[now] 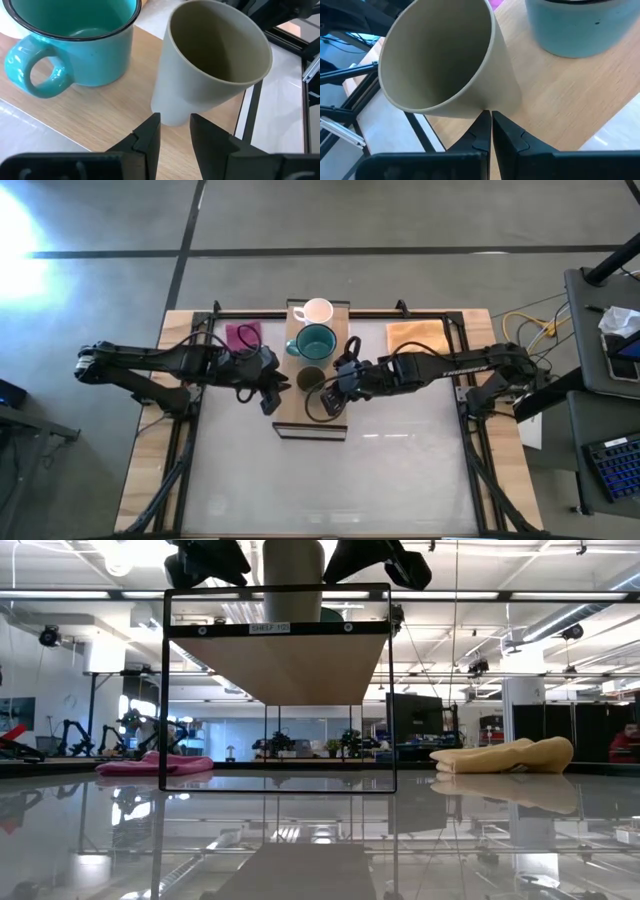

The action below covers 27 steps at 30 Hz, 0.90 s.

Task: Stack small to large cups/mugs on shelf
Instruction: Put the gray cup on the shelf, then return to Home Position

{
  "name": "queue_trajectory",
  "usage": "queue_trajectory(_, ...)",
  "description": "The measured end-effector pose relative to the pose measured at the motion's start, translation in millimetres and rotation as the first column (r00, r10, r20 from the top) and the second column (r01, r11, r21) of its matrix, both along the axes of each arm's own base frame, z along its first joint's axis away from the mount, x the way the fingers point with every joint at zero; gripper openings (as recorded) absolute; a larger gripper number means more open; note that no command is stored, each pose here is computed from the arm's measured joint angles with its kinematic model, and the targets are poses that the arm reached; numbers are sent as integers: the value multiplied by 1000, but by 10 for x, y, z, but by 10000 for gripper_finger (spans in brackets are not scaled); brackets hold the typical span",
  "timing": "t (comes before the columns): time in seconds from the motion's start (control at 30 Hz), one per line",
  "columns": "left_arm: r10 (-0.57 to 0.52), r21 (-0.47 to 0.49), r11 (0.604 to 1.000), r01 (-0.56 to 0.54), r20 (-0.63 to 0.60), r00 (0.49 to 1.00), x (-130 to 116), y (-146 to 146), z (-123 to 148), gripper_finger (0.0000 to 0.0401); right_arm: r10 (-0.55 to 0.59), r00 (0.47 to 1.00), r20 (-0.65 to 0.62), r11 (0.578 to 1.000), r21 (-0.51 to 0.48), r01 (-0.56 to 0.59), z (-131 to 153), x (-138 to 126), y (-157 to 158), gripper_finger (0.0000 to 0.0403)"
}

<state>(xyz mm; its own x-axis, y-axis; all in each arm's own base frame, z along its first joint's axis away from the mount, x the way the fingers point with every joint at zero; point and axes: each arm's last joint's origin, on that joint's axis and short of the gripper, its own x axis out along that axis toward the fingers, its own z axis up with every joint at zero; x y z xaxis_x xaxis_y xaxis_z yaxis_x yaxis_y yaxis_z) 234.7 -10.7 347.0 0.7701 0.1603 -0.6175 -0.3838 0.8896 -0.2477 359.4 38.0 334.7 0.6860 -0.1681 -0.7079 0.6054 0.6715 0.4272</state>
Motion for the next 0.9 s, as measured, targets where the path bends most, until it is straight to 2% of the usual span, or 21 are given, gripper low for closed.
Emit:
queue_trajectory(0.4, -16, -12, 1000, 16, 1, 1000, -1, -7, 1, 91, -41, 999, -34, 999, -17, 40, -26, -30, -14, 9)
queue_trajectory(0.63, -19, 20, 1000, 19, -7, 1000, -32, 0, 14, 91, -58, 998, -40, 998, -42, 56, 10, -81, -35, 9)
queue_trajectory(0.73, -56, 5, 998, 56, 54, 997, -123, -6, 158, 91, -33, 999, -17, 997, -70, 32, 121, -163, -53, 9)
queue_trajectory(0.83, -132, -20, 991, 135, 129, 983, -252, -39, 302, 91, 10, 999, 42, 995, -105, -6, 299, -278, -57, 9)
queue_trajectory(0.9, -141, -34, 988, 150, 188, 972, -334, -58, 383, 91, 18, 995, 95, 995, -100, -9, 440, -384, -57, 9)
